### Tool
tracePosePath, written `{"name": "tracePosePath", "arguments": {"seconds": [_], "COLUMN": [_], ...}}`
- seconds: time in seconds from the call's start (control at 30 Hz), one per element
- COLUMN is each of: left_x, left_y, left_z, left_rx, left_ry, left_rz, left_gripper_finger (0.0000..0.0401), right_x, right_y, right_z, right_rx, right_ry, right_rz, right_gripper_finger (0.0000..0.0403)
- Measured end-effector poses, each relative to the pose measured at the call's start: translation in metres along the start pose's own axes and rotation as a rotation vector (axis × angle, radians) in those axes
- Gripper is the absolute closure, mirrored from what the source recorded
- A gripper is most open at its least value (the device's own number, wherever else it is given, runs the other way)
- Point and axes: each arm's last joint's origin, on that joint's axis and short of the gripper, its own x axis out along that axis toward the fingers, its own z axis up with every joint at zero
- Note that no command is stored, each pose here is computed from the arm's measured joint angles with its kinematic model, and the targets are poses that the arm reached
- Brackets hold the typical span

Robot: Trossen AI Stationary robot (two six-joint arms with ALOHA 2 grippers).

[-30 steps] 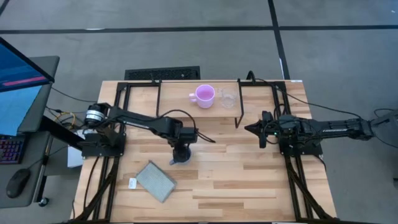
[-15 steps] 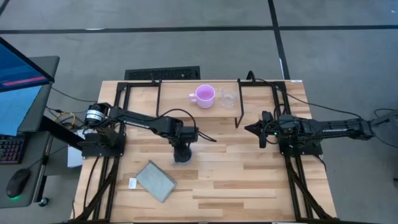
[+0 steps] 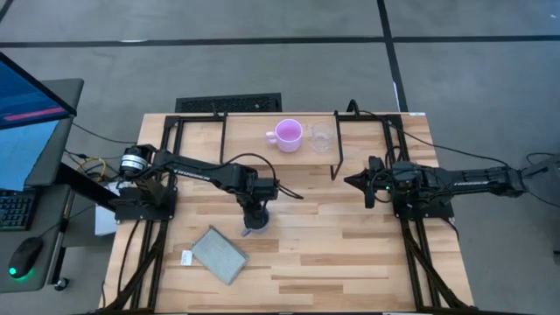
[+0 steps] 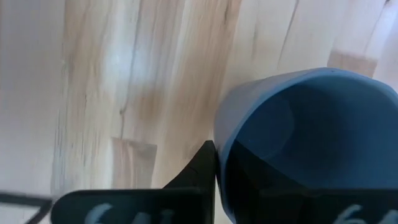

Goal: Stack small to large cups/mugs on shelf
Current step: Put the light blue mug on the shelf

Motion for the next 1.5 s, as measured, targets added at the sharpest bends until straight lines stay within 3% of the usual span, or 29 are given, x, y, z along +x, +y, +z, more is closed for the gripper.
{"name": "tracePosePath", "arguments": {"seconds": [0.37, 0.63, 0.97, 1.23, 1.37, 1.5], "left_x": [-0.054, -0.116, -0.176, -0.212, -0.221, -0.222], "left_y": [-0.008, 0.001, 0.044, 0.09, 0.116, 0.147], "left_z": [0.012, 0.012, 0.02, 0.008, 0.007, 0.0], "left_rx": [0.056, 0.069, 0.04, -0.013, -0.018, -0.065], "left_ry": [0.014, 0.044, -0.079, -0.188, -0.248, -0.222], "left_rz": [0.049, 0.224, 0.268, 0.297, 0.197, 0.107], "left_gripper_finger": [0.0395, 0.0395, 0.0395, 0.0395, 0.0395, 0.0395], "right_x": [0.0, 0.0, 0.0, 0.0, 0.0, 0.0], "right_y": [0.0, -0.001, 0.001, 0.001, 0.001, 0.001], "right_z": [-0.001, -0.002, -0.002, -0.002, -0.002, -0.002], "right_rx": [-0.001, -0.003, 0.0, 0.0, 0.0, 0.0], "right_ry": [0.005, 0.018, 0.036, 0.037, 0.037, 0.037], "right_rz": [-0.002, -0.007, 0.035, 0.038, 0.038, 0.038], "right_gripper_finger": [0.0378, 0.0378, 0.038, 0.0376, 0.0378, 0.038]}}
